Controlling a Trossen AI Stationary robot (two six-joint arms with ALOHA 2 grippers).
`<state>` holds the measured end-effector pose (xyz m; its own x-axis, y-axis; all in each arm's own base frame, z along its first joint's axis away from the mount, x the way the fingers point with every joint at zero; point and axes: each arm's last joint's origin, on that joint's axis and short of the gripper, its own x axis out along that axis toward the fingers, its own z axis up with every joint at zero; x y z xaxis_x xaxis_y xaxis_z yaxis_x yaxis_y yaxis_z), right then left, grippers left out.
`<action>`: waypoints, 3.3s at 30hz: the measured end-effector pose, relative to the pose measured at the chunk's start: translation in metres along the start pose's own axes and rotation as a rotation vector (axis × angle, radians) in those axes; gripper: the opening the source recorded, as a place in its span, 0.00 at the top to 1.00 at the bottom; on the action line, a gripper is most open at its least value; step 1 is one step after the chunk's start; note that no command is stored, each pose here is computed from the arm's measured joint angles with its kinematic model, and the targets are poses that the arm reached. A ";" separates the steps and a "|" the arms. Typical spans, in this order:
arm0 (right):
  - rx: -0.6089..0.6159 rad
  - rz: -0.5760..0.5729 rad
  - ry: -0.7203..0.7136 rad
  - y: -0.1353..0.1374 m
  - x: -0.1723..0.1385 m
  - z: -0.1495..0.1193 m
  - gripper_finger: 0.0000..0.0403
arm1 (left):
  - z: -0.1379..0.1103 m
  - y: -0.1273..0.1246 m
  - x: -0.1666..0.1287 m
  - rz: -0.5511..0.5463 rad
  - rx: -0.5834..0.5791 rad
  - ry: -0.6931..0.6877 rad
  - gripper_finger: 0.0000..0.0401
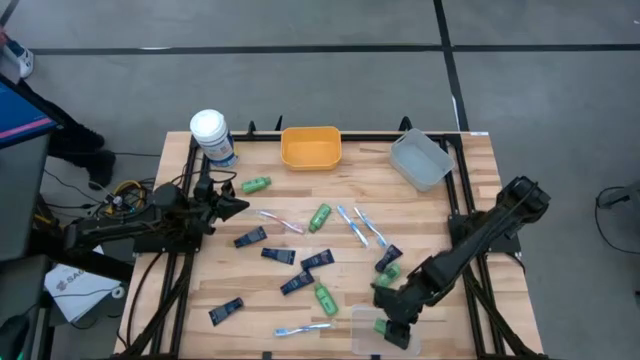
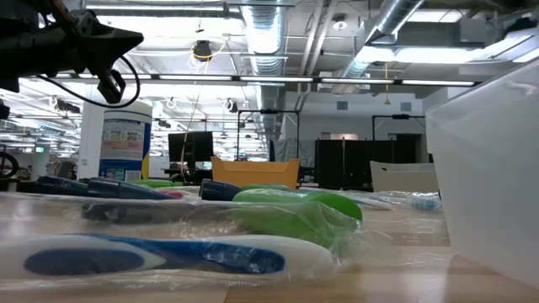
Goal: Pick & Place Travel size toiletries
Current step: Put the green shampoo into the transparent bin
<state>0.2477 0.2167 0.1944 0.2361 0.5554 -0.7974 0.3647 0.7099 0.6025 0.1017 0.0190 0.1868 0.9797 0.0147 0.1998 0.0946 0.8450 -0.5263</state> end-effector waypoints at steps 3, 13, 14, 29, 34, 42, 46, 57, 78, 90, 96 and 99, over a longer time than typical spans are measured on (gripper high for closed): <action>-0.017 -0.004 0.033 0.002 0.009 0.003 0.60 | 0.000 0.000 0.000 0.000 0.000 0.000 1.00; -0.050 -0.096 0.083 0.003 0.015 0.005 0.58 | 0.001 0.000 0.000 -0.004 0.001 -0.006 1.00; -0.050 -0.104 0.086 0.003 0.014 0.005 0.57 | 0.001 0.000 0.000 -0.005 0.001 -0.006 1.00; -0.074 -0.025 0.093 0.006 -0.008 0.015 0.41 | 0.002 -0.001 0.000 -0.010 0.009 -0.019 0.97; -0.149 -0.027 -0.034 0.003 -0.060 0.021 0.44 | 0.002 -0.001 0.000 0.004 0.012 -0.033 0.91; -0.368 -0.394 0.045 -0.034 -0.097 0.005 0.47 | 0.003 -0.001 0.000 0.003 0.013 -0.037 0.81; -0.504 -0.490 0.141 -0.043 -0.089 0.009 0.40 | 0.003 -0.001 0.000 0.006 0.013 -0.039 0.78; -0.677 -0.565 0.282 -0.062 -0.044 0.043 0.19 | 0.003 -0.001 0.000 0.002 0.012 -0.043 0.73; -0.756 -0.547 0.300 -0.086 -0.005 0.057 0.25 | 0.003 -0.002 0.000 -0.004 0.012 -0.044 0.72; -0.770 -0.570 0.265 -0.096 0.001 0.055 0.32 | 0.004 -0.002 0.000 -0.005 0.013 -0.048 0.72; -0.766 -0.576 0.263 -0.097 0.000 0.055 0.45 | 0.004 -0.002 0.000 -0.003 0.013 -0.051 0.72; -0.765 -0.576 0.263 -0.097 0.000 0.056 0.52 | 0.004 -0.002 0.000 -0.003 0.013 -0.051 0.72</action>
<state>0.2625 0.1239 0.1338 -0.0356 0.0504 -0.9981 -0.3399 0.9386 0.0595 0.1007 0.0195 0.1909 0.9692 0.0387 0.2432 0.0951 0.8521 -0.5147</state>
